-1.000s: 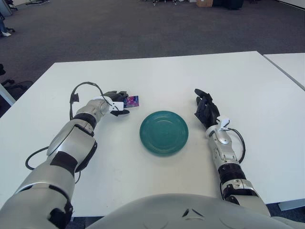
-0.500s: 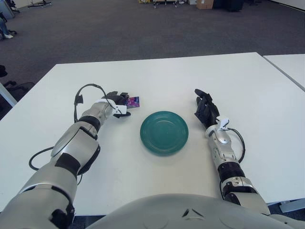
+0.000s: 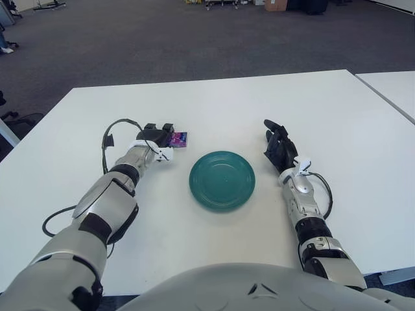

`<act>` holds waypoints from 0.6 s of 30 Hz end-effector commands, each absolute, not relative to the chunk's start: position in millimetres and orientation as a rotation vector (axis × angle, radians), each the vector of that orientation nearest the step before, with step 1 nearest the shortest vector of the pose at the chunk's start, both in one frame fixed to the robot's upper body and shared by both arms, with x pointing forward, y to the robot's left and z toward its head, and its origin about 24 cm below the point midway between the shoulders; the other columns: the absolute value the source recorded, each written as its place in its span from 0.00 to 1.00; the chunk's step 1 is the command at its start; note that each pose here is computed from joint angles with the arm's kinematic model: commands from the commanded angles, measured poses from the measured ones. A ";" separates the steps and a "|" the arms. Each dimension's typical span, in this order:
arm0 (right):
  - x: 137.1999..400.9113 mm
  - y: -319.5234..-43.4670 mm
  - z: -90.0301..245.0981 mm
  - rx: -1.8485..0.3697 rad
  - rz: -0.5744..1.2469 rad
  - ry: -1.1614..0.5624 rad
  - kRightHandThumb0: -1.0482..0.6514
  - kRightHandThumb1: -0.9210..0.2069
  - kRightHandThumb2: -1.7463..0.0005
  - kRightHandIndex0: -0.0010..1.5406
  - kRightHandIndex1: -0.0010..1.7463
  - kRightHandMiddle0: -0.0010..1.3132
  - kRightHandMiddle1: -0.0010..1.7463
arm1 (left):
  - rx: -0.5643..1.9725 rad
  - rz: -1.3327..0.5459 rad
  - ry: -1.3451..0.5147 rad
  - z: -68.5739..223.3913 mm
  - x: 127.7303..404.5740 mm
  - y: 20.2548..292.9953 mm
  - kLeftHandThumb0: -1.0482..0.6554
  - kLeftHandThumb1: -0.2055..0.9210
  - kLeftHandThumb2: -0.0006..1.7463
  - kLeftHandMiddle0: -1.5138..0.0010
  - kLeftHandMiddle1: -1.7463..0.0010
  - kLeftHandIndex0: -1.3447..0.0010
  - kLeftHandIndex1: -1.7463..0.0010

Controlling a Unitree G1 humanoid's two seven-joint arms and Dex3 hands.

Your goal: Put the gum into the plate.

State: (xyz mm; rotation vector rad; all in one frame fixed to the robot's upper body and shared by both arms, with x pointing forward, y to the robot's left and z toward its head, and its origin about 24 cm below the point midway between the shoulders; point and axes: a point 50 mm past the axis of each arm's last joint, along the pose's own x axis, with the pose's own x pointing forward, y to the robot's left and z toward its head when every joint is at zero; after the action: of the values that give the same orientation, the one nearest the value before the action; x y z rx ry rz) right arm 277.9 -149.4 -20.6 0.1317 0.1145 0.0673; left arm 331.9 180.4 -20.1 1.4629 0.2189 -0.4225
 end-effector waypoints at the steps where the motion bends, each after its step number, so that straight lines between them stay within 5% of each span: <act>1: 257.3 -156.8 -53.0 0.152 0.025 0.288 0.10 0.00 0.46 0.02 0.00 0.00 0.02 | 1.396 -0.526 0.363 -59.9 296.3 179.4 0.61 0.29 0.85 0.49 0.10 0.57 0.00; 18: 260.3 -156.6 -51.6 0.145 0.026 0.277 0.10 0.00 0.45 0.03 0.00 0.00 0.02 | 1.326 -0.444 0.286 -42.0 311.4 180.8 0.62 0.21 0.92 0.44 0.07 0.54 0.00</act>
State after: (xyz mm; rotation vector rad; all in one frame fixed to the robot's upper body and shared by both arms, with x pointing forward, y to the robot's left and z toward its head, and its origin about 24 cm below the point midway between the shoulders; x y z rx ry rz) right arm 281.5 -150.6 -21.0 0.1342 0.1185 0.0611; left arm 333.1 178.8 -15.9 1.3583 0.1758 -0.3647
